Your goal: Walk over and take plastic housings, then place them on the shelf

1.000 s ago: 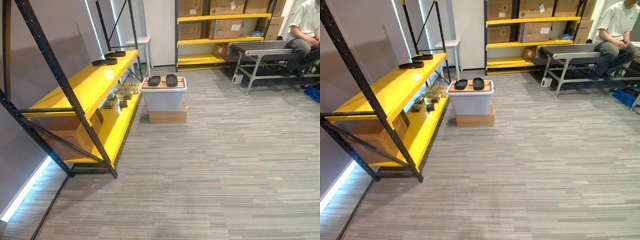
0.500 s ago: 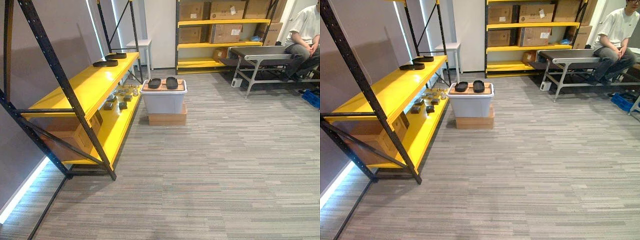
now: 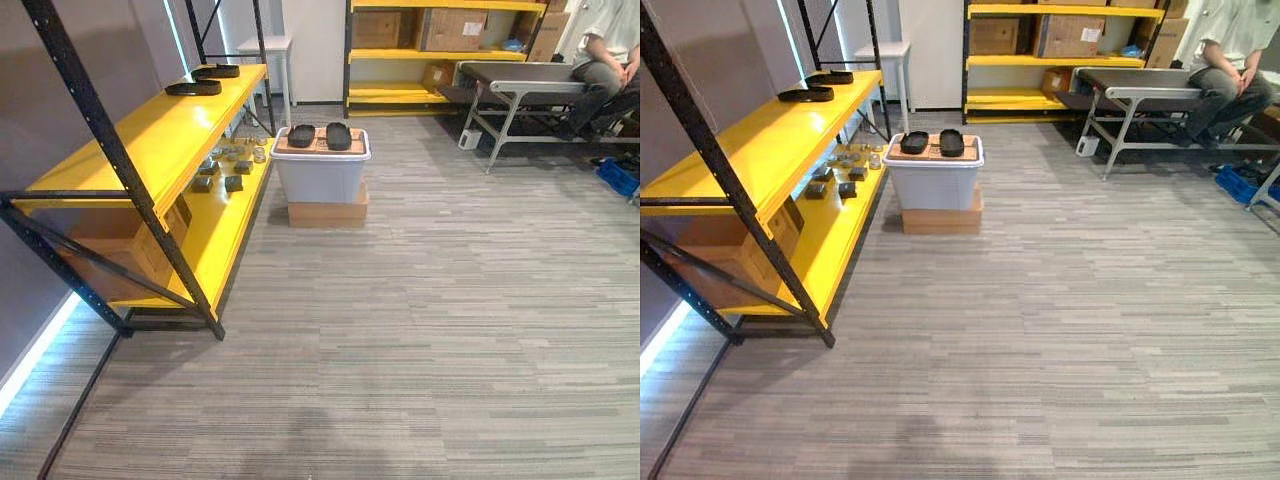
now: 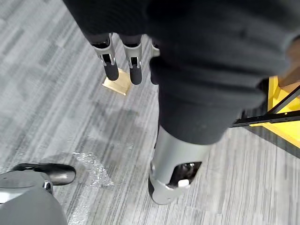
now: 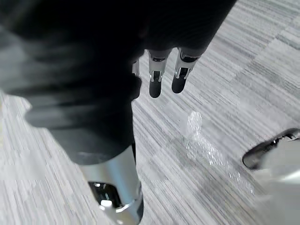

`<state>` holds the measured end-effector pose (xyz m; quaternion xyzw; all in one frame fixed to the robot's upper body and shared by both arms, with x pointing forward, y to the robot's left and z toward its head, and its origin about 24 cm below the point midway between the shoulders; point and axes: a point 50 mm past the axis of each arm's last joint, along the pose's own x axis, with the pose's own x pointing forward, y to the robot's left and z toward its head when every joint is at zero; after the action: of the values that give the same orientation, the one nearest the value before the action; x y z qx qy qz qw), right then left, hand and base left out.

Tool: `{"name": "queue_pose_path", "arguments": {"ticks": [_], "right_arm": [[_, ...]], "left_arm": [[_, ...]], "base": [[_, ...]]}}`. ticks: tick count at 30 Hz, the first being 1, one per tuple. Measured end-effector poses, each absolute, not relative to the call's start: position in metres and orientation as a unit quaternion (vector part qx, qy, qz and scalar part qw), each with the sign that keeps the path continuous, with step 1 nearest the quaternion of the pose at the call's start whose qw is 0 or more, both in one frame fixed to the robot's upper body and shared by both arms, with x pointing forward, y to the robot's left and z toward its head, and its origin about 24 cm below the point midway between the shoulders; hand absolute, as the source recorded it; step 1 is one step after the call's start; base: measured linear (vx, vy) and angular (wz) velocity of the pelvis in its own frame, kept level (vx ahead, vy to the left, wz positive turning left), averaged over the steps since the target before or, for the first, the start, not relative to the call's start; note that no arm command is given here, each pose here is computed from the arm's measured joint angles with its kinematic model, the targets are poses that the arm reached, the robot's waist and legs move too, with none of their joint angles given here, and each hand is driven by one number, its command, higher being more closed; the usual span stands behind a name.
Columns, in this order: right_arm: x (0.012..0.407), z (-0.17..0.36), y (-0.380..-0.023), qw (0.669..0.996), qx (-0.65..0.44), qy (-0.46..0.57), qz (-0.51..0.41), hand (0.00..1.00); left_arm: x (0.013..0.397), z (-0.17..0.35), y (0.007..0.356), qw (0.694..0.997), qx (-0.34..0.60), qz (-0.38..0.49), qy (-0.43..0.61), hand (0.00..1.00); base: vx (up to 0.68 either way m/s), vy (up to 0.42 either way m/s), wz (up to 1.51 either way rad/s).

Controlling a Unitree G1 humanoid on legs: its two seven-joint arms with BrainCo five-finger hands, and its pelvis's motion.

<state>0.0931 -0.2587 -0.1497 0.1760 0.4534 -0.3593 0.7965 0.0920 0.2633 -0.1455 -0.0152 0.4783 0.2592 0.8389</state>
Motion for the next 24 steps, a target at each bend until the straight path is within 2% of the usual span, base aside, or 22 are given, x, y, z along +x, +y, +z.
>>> {"name": "queue_pose_path", "arguments": {"ticks": [4,6,9,11,16,19,23,24], "right_arm": [[0.07,-0.16,-0.237,0.777,0.19,0.485,-0.354,0.0],[0.042,-0.165,-0.237,0.748,0.195,0.509,-0.378,0.0],[0.005,-0.166,-0.243,0.711,0.201,0.525,-0.423,0.0],[0.008,-0.166,-0.239,0.714,0.202,0.522,-0.42,0.0],[0.057,-0.157,-0.239,0.769,0.2,0.467,-0.389,0.0],[0.078,-0.152,-0.24,0.786,0.203,0.443,-0.381,0.0],[0.08,-0.15,-0.247,0.785,0.204,0.432,-0.394,0.0],[0.069,-0.153,-0.244,0.769,0.213,0.442,-0.41,0.0]], "left_arm": [[0.115,-0.14,0.259,0.854,-0.012,0.248,0.457,0.0],[0.143,-0.134,0.251,0.872,-0.013,0.232,0.432,0.0],[0.145,-0.134,0.245,0.875,-0.03,0.236,0.422,0.0],[0.138,-0.135,0.248,0.867,-0.047,0.259,0.423,0.0],[0.106,-0.145,0.241,0.839,-0.096,0.304,0.441,0.0],[0.081,-0.154,0.231,0.819,-0.111,0.31,0.469,0.0],[0.056,-0.161,0.219,0.798,-0.127,0.313,0.499,0.0],[0.046,-0.161,0.224,0.79,-0.123,0.324,0.506,0.0]], "base": [[0.2,-0.021,0.19],[0.42,-0.093,0.92],[0.69,-0.26,0.84],[0.67,-0.241,0.16],[0.68,-0.121,-0.53],[0.66,0.072,-0.92],[0.58,0.23,-0.41],[0.57,0.212,-0.15]]}}
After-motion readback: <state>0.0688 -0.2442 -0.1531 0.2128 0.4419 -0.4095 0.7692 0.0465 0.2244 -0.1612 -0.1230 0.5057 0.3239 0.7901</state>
